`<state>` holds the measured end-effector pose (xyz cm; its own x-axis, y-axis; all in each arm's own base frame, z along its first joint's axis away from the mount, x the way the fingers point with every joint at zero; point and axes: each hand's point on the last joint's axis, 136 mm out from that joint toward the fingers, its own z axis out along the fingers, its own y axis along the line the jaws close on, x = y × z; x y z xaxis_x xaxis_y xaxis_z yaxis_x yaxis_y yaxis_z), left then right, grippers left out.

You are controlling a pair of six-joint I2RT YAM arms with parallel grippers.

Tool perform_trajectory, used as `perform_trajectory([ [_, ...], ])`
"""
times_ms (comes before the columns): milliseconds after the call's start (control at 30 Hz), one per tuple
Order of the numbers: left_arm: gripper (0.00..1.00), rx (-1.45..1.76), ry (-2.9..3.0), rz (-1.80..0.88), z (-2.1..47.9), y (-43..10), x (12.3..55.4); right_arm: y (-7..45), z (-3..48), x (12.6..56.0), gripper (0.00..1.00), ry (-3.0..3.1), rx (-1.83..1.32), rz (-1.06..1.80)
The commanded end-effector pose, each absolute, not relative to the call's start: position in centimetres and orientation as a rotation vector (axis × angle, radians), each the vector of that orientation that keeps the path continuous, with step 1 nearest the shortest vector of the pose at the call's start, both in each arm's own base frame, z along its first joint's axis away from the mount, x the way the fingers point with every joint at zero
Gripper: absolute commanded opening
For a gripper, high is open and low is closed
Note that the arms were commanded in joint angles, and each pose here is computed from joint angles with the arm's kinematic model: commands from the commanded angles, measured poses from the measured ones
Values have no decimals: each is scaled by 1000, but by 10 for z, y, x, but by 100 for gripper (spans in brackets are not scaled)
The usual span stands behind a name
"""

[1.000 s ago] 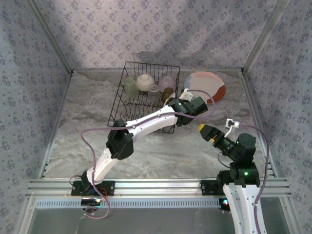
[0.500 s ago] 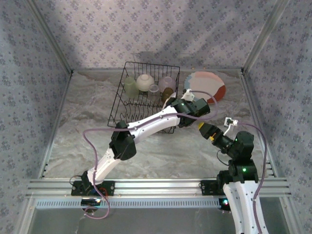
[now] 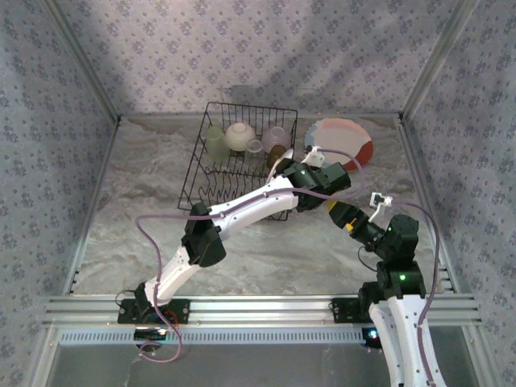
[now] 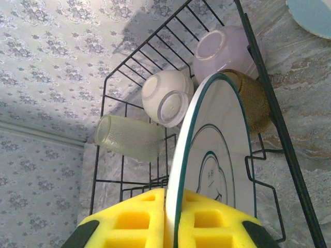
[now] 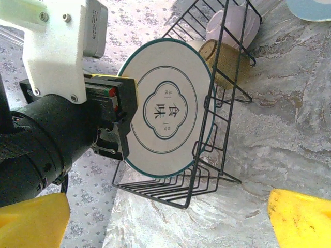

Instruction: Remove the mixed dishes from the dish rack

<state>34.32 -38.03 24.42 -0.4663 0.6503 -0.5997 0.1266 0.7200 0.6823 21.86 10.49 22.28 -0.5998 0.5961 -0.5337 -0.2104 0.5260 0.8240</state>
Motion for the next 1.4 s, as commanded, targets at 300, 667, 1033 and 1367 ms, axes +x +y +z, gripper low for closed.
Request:
perform_trajectory([
  [300, 0, 523, 1913, 596, 320, -370, 321, 105, 223, 224, 100, 1886, 317, 1190],
  [667, 0, 488, 1908, 531, 352, -353, 314, 104, 219, 229, 100, 1882, 333, 1187],
  [1033, 0, 420, 2069, 87, 371, -315, 308, 109, 217, 232, 100, 1884, 321, 1214],
  [1367, 0, 298, 2224, -770, 356, -282, 298, 127, 224, 238, 100, 1887, 267, 1272],
])
